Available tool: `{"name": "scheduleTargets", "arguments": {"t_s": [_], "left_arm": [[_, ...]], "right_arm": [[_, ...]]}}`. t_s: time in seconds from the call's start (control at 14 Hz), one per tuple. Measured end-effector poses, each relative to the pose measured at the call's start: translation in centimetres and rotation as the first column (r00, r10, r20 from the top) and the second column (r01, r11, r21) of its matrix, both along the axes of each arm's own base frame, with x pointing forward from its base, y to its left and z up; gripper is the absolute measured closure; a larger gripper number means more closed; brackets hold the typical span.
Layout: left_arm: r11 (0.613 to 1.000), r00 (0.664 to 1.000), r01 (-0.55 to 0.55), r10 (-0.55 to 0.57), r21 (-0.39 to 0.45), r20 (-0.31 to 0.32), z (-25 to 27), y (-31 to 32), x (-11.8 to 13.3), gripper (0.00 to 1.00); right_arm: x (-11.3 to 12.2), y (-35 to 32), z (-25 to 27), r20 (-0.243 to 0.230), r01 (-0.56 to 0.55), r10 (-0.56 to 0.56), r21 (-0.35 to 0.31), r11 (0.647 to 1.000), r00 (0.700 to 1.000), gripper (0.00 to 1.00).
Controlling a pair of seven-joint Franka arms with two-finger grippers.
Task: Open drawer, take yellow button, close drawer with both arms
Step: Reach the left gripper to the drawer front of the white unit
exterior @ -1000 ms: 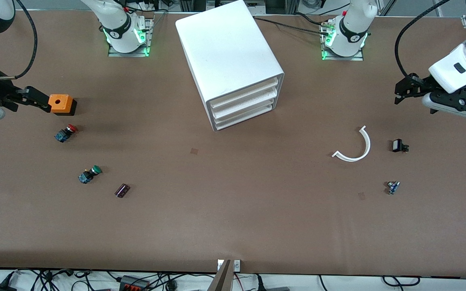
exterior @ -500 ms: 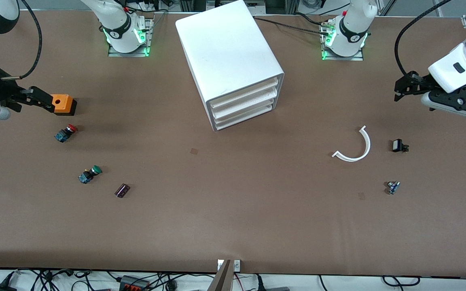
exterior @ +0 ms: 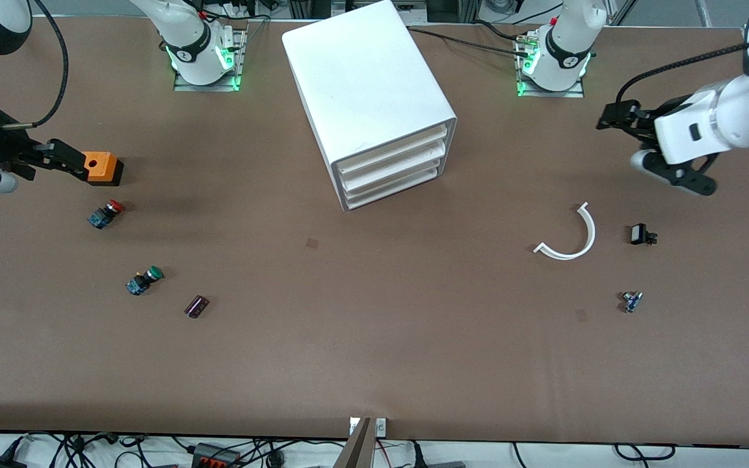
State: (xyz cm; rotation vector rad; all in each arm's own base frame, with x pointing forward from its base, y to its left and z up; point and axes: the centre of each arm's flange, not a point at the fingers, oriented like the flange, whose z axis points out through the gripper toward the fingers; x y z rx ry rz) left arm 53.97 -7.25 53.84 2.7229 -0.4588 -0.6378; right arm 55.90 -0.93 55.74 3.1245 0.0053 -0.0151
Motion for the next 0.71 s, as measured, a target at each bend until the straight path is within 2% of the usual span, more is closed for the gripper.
{"name": "scheduleTargets", "arguments": {"t_s": [0.14, 0.36, 0.57, 0.71], "left_arm": [[0.99, 0.996, 0.013, -0.025, -0.14, -0.084, -2.5, -1.8, 0.6, 0.0], [0.939, 0.987, 0.04, -0.09, -0.343, -0.131, -7.2, -4.0, 2.3, 0.0], [0.838, 0.979, 0.147, -0.199, -0.525, -0.043, -13.1, -7.8, 4.3, 0.0], [0.747, 0.988, 0.112, -0.153, -0.655, -0.005, -16.9, -10.9, 4.5, 0.0]], "right_arm": [[0.0, 0.0, 0.0, -0.001, 0.0, 0.0, 0.0, 1.0, 1.0, 0.0], [0.0, 0.0, -0.2, -0.004, 0.0, 0.0, 0.0, 1.0, 1.0, 0.0], [0.2, 0.1, -0.6, -0.012, -0.001, 0.001, 0.0, 1.0, 1.0, 0.0], [0.2, 0.0, -0.8, -0.016, -0.001, 0.001, 0.0, 1.0, 1.0, 0.0]]}}
